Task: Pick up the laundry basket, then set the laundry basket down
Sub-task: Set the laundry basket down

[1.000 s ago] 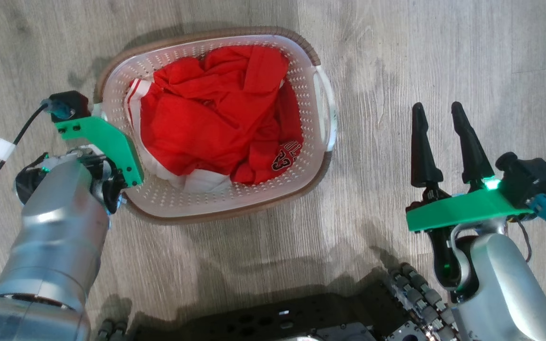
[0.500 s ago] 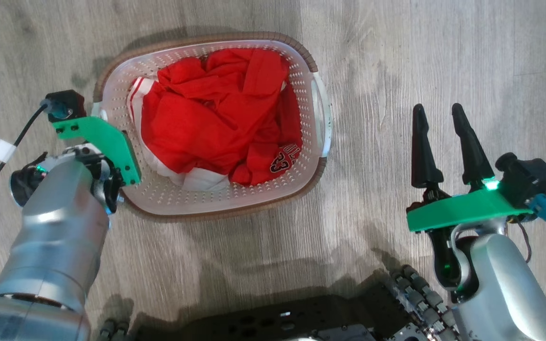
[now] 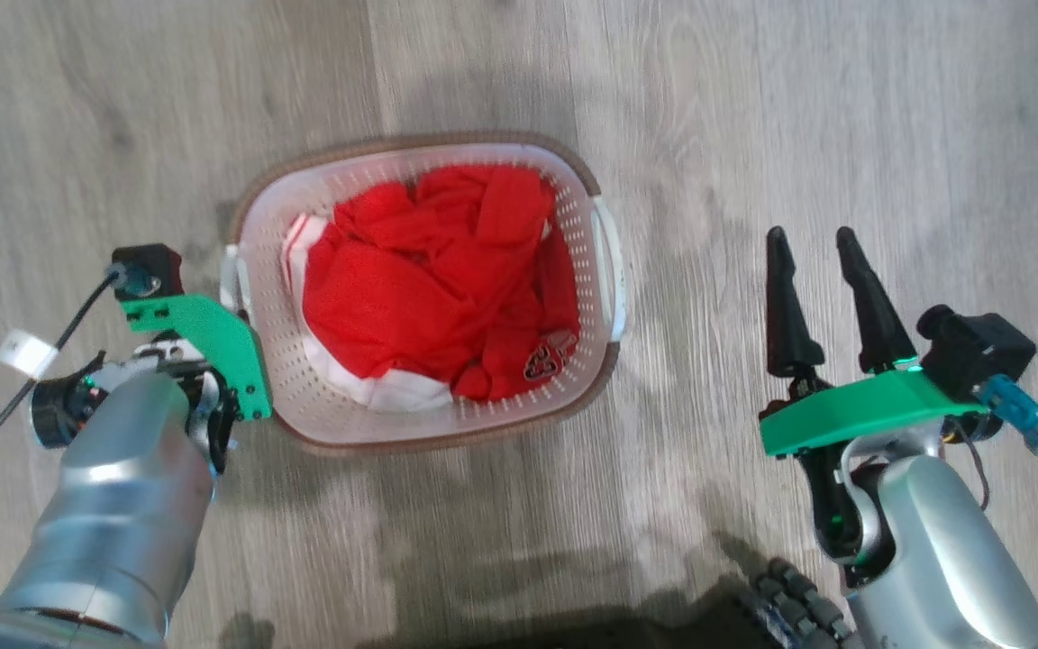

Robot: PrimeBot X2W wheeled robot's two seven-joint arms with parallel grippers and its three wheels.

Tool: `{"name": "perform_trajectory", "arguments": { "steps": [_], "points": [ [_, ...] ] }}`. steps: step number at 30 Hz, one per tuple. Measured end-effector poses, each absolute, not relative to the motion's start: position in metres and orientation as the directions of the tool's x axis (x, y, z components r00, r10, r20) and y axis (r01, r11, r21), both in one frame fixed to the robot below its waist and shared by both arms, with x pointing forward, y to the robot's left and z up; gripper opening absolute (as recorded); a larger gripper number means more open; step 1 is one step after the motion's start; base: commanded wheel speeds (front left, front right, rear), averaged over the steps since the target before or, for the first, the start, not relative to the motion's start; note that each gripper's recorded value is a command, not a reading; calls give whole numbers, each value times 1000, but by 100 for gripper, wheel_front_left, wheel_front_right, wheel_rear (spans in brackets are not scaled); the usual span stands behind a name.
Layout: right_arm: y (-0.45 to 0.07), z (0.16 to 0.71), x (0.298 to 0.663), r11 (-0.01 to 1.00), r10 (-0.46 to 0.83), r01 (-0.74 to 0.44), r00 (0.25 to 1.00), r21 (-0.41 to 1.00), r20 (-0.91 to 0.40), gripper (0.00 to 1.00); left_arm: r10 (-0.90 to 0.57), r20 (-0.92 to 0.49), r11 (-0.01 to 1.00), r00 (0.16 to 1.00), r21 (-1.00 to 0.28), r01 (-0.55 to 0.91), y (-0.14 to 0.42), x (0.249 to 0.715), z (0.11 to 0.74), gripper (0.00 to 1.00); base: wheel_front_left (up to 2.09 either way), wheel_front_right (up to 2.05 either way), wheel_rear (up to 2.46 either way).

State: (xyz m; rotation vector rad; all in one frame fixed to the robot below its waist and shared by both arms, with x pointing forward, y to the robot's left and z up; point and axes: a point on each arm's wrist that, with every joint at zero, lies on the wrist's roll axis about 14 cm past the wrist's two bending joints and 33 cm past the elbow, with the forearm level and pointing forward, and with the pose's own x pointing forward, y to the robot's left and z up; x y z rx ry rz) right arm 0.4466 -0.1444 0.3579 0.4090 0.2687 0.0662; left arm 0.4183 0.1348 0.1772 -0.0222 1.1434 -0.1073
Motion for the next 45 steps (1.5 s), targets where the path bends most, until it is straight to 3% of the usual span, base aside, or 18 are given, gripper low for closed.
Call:
{"name": "perform_trajectory", "arguments": {
  "steps": [8,14,15,16,20,29,32,45],
  "points": [
    [-133,407,445,902,145,-74,980,425,-136,100,-125,-735,986,666,-21,163,142,447,245,100,0,0,0],
    [-131,448,437,898,148,-117,988,423,-41,100,-198,-574,976,795,-42,212,126,463,307,100,0,0,0],
    [-133,461,430,899,142,-125,990,421,-11,100,-234,-431,972,871,-67,227,114,481,354,100,0,0,0],
    [-133,461,430,899,142,-125,990,421,-11,100,-234,-431,972,871,-67,227,114,481,354,100,0,0,0],
    [-138,492,417,901,126,-142,990,411,65,100,-199,-181,972,963,-162,171,118,486,435,100,0,0,0],
    [-156,572,385,920,73,-177,954,351,290,100,-60,161,982,985,-166,87,152,417,539,100,0,0,0],
    [-155,583,375,924,78,-190,943,333,324,100,-39,214,986,976,-148,72,161,398,553,100,0,0,0],
    [-142,546,357,935,125,-187,969,300,215,100,-89,51,990,995,-109,94,142,349,497,100,0,0,0]
  ]
}}
